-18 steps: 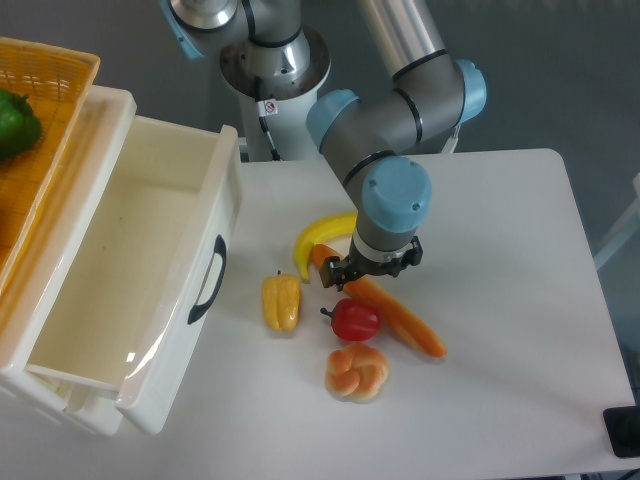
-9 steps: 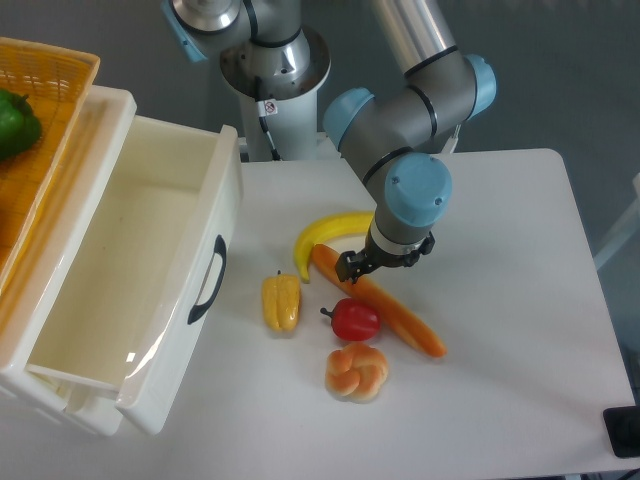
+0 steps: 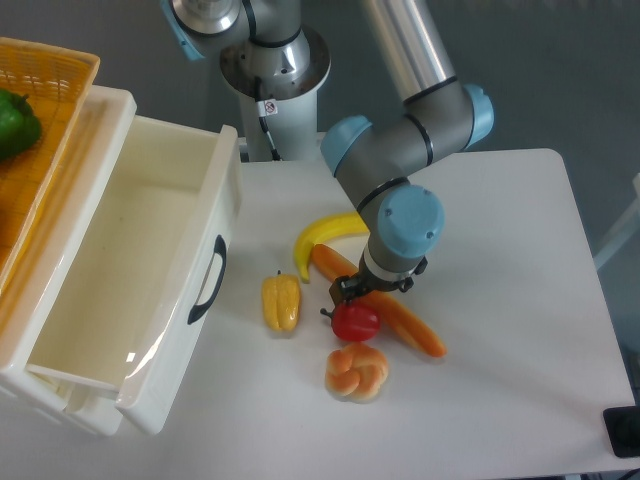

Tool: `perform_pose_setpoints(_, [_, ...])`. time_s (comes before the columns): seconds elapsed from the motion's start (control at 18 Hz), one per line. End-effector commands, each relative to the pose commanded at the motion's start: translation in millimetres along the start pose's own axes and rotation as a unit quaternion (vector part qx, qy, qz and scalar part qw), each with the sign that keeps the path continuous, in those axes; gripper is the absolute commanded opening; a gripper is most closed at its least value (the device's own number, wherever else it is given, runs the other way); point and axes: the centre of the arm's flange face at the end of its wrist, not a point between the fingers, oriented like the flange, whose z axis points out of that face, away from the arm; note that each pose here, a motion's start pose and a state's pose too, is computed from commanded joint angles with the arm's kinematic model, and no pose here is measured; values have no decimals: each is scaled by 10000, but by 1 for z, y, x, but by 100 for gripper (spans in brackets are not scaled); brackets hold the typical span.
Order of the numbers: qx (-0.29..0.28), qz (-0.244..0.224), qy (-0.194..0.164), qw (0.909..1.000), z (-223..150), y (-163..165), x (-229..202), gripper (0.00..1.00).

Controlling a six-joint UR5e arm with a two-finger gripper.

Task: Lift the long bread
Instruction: 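Close the gripper around the carrot's thick end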

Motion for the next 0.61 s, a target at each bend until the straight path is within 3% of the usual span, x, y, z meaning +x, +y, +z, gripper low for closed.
perform_pose_setpoints(0.61, [101, -60, 6, 9999, -19, 8, -17, 100])
